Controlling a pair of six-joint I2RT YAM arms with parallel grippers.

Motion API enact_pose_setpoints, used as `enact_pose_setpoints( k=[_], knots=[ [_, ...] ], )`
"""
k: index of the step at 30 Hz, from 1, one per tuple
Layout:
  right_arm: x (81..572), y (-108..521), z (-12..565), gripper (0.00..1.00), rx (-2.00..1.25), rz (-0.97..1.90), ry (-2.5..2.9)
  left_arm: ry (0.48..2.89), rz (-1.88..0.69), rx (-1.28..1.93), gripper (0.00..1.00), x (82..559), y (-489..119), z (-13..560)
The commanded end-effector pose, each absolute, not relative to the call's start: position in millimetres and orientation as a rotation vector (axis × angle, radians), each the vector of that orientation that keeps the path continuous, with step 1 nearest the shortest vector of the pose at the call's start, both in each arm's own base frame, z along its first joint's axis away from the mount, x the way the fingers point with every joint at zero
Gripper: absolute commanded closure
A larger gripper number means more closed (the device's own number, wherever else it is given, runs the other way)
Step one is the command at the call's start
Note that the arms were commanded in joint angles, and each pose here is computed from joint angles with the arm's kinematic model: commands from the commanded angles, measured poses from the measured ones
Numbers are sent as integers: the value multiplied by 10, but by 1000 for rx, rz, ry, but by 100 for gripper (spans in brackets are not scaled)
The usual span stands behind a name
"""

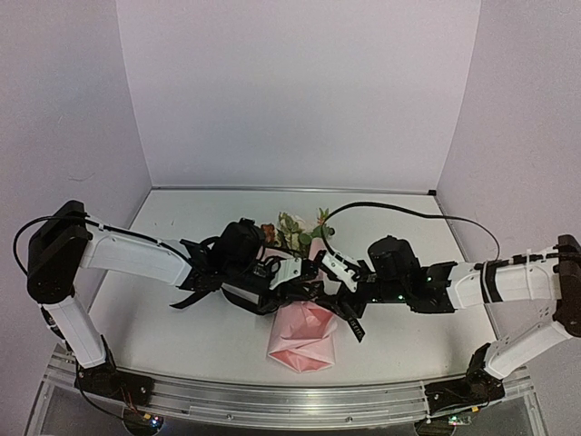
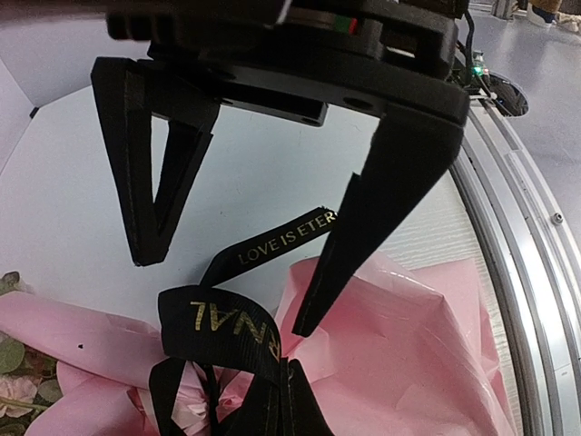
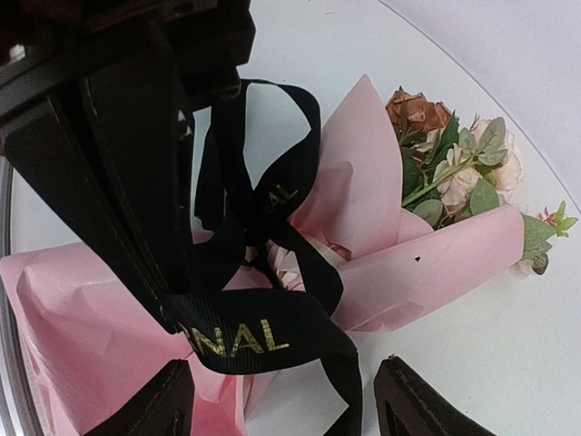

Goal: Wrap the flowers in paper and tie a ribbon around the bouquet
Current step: Pass from the left arm to the right

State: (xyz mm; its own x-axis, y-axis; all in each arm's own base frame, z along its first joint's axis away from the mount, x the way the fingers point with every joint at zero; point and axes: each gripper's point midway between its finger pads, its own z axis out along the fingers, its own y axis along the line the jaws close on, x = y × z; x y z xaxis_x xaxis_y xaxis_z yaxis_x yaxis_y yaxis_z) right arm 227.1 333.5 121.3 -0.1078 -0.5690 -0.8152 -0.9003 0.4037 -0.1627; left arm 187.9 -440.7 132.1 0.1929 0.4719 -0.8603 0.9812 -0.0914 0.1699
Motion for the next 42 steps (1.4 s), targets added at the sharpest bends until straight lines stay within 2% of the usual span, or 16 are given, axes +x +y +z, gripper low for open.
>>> enact_pose_setpoints(
  k=[1,11,24,26,32,36,37,42],
  knots=[
    [2214,3533,1341,34,-1383,491,1686,1345,-788,1651,100,1909,-4389,1554],
    [2274,3634,1317,43,-1416,467,1670,1346,-792,1635,100,1918,-4383,1565],
    [2489,3734,1330,53,-1181,517,1693,1347,-815,1567,100,1973,-4333,1615],
    [2499,3733,1333,57,-1161,525,1696,1348,-817,1565,100,1983,-4330,1617],
    [2500,3680,1345,85,-1097,547,1729,1366,-825,1550,100,2016,-4325,1599],
    [2454,3624,1346,97,-1068,573,1750,1373,-827,1541,100,2035,-4335,1587],
    [2441,3612,1358,100,-1062,579,1752,1375,-827,1537,100,2042,-4335,1586],
    [2398,3540,1395,100,-1032,595,1760,1383,-831,1526,99,2062,-4334,1589]
  ],
)
